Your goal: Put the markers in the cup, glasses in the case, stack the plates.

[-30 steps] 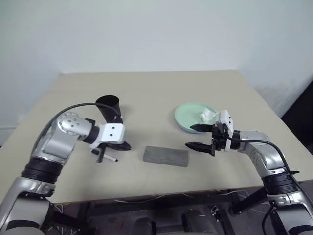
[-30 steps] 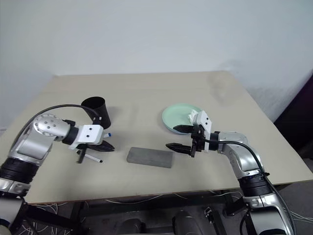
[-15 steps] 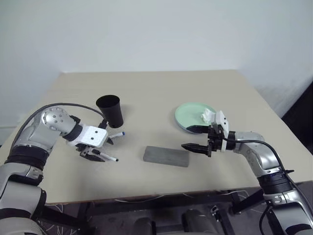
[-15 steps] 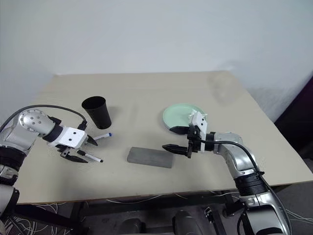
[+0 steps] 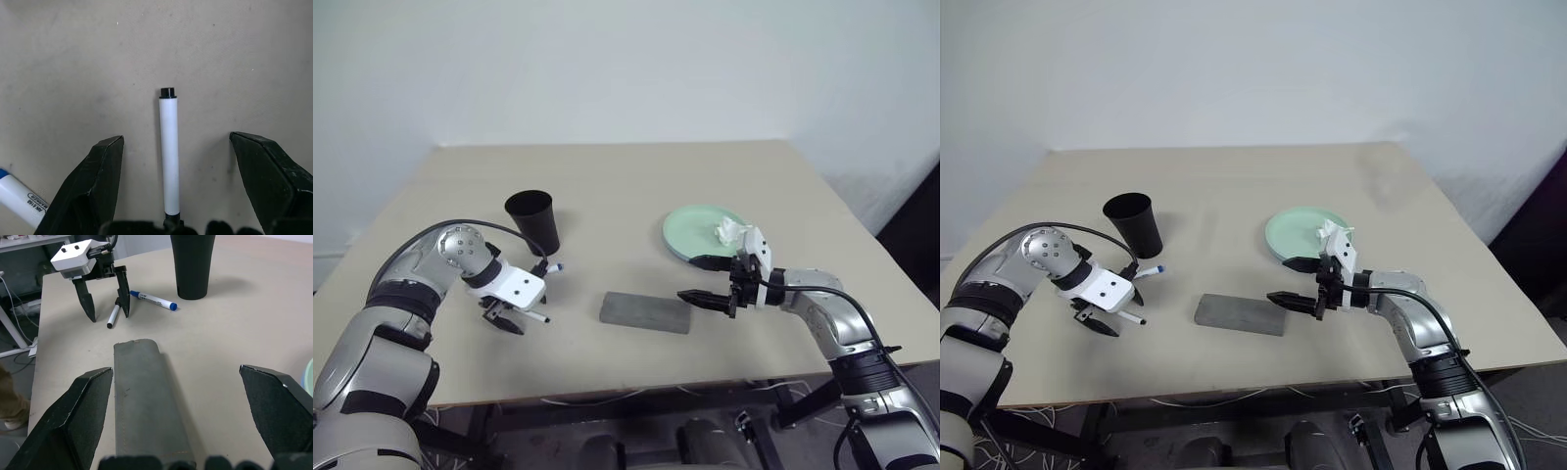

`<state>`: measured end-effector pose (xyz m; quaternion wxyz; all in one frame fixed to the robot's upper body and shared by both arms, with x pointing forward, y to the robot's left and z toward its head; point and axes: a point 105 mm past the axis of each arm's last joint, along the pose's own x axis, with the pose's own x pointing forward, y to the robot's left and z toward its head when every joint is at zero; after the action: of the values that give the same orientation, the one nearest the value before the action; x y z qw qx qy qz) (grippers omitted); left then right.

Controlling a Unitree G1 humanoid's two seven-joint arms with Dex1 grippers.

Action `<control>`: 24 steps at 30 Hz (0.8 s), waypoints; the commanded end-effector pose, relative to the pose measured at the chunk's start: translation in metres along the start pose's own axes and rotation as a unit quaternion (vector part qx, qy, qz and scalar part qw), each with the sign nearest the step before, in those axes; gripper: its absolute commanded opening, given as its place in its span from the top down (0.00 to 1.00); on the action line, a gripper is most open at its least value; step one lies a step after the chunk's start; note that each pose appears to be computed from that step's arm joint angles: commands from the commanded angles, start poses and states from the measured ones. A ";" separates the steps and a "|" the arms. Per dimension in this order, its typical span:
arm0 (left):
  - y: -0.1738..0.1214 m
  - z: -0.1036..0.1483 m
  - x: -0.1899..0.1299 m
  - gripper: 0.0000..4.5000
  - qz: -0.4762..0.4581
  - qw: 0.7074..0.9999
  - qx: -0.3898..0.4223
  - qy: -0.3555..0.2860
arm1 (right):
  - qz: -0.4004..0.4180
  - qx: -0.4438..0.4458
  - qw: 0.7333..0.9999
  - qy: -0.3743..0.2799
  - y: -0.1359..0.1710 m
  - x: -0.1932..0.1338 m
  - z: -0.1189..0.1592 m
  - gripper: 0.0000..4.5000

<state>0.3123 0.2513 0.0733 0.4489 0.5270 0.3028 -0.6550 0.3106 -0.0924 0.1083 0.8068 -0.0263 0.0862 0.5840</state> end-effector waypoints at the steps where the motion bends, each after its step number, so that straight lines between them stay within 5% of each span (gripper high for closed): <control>1: 0.001 -0.004 -0.002 0.46 0.000 1.000 0.007 0.019 | -0.007 -0.029 0.999 -0.021 -0.001 -0.004 0.016 0.00; 8: -0.001 -0.006 -0.002 0.97 0.001 1.000 -0.001 0.013 | -0.007 -0.030 0.999 -0.018 -0.003 -0.005 0.016 0.00; 13: 0.006 -0.004 -0.008 0.99 0.033 0.999 -0.014 -0.005 | -0.006 -0.031 0.999 -0.017 -0.004 -0.003 0.017 0.00; 18: 0.034 0.025 -0.028 0.99 0.107 0.988 -0.035 -0.105 | -0.006 -0.033 0.999 -0.016 -0.004 -0.002 0.016 0.00; 24: 0.071 0.061 -0.082 0.99 0.259 0.928 -0.071 -0.258 | -0.005 -0.035 0.999 -0.017 -0.003 -0.002 0.017 0.00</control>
<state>0.3469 0.1955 0.1394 0.6609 0.3841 0.1360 -0.6302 0.3120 -0.0922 0.1106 0.8076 -0.0315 0.0803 0.5834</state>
